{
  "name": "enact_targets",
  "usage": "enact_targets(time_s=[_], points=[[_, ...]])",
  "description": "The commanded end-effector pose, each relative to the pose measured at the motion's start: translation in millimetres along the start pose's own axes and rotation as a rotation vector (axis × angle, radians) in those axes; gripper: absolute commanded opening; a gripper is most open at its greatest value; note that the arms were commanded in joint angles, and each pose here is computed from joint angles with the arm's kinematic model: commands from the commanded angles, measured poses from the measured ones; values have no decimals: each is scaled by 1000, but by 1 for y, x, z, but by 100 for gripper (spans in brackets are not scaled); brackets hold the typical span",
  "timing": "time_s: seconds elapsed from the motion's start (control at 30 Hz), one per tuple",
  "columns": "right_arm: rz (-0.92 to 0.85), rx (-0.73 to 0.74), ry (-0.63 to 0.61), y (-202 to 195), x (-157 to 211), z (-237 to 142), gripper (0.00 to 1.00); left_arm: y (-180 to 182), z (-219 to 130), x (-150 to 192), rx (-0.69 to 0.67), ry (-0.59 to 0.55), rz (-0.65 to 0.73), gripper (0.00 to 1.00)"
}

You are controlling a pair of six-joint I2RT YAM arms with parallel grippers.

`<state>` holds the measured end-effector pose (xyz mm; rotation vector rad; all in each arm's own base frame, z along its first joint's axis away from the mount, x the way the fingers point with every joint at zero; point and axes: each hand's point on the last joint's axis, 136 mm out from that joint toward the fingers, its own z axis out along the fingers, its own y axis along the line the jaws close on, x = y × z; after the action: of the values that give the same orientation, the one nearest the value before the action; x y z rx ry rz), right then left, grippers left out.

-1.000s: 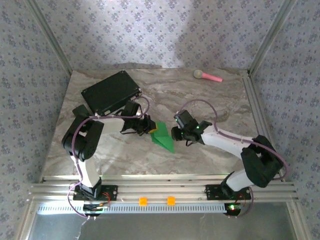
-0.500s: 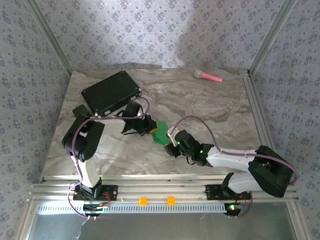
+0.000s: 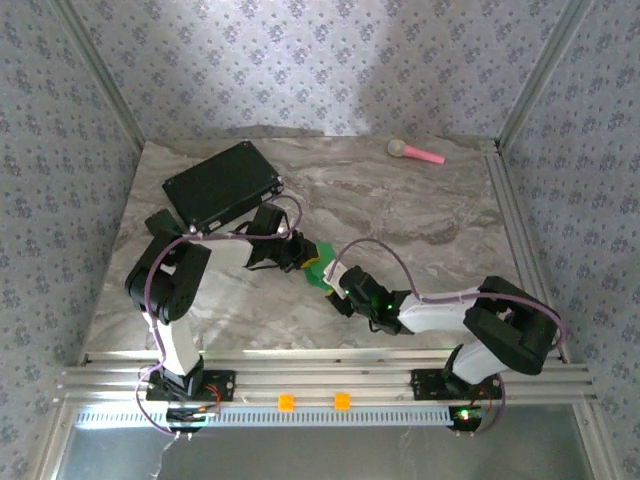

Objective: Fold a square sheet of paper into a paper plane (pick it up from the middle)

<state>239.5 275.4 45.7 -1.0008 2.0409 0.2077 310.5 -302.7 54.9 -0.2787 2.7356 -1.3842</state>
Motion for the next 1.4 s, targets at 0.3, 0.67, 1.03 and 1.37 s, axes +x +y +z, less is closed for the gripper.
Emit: enact_targets(time_s=[0.3, 0.67, 1.03, 1.37], points=[[-42, 68, 7, -8, 16, 6, 29, -27, -5, -3, 53, -5, 64, 14], [-11, 48, -37, -5, 14, 3, 28, -24, -5, -2, 41, -6, 63, 13], [-2, 36, -47, -3, 13, 3, 23, -22, -6, -1, 27, -5, 68, 13], [6, 11, -62, 1, 11, 4, 24, -21, -4, -1, 20, -3, 68, 12]])
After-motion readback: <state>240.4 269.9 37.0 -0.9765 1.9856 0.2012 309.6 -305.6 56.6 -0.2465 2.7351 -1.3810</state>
